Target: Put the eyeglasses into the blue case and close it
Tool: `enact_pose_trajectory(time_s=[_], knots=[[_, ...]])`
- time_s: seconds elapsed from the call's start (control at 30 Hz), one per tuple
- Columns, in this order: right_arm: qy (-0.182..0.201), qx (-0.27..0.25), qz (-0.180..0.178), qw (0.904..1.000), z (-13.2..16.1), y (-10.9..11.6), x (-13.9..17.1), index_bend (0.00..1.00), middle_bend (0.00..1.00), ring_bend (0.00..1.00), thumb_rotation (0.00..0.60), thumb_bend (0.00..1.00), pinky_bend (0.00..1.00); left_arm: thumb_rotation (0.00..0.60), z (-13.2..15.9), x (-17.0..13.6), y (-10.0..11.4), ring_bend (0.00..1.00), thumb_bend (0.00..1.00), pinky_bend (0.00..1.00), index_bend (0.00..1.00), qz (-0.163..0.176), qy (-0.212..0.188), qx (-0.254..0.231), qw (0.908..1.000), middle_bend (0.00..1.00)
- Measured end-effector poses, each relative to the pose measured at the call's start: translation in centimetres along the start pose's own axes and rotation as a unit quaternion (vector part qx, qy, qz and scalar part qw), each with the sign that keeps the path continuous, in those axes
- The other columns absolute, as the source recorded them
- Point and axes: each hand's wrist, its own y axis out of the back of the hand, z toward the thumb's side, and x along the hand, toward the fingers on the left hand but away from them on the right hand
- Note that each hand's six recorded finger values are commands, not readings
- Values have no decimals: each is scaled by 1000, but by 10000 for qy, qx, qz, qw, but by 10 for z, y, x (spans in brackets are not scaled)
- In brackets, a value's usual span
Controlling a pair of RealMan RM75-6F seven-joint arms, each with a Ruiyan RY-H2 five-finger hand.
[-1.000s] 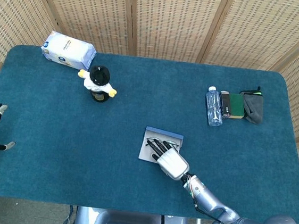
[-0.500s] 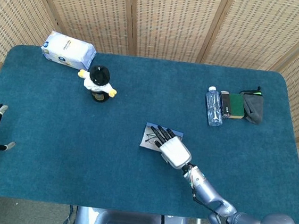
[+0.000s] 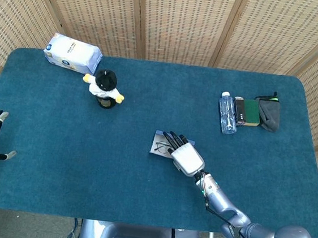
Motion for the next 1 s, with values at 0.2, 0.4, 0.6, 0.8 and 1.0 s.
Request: enact_pose_trajectory(time_s=[0.2, 0.4, 0.6, 0.8, 1.0], knots=[[93, -56, -103, 9999, 0, 5, 4, 678, 43, 0, 600, 543, 195, 600, 0, 0, 0, 0, 0, 0, 0, -2, 11, -2, 10000, 0], [268, -108, -223, 9993, -2, 18, 12, 682, 62, 0, 600, 543, 195, 600, 1, 0, -1, 0, 0, 0, 0, -16, 1, 16, 10000, 0], [478, -144, -351, 9981, -3, 36, 27, 682, 75, 0, 600, 543, 194, 600, 2, 0, -2, 0, 0, 0, 0, -18, -9, 28, 10000, 0], [742, -245, -224, 9967, -2, 51, 52, 682, 81, 0, 600, 543, 195, 600, 3, 0, -3, 0, 0, 0, 0, -36, -22, 52, 10000, 0], [887, -188, 170, 9957, -2, 48, 69, 682, 81, 0, 600, 543, 195, 600, 4, -1, -4, 0, 0, 0, 0, -57, -31, 65, 10000, 0]])
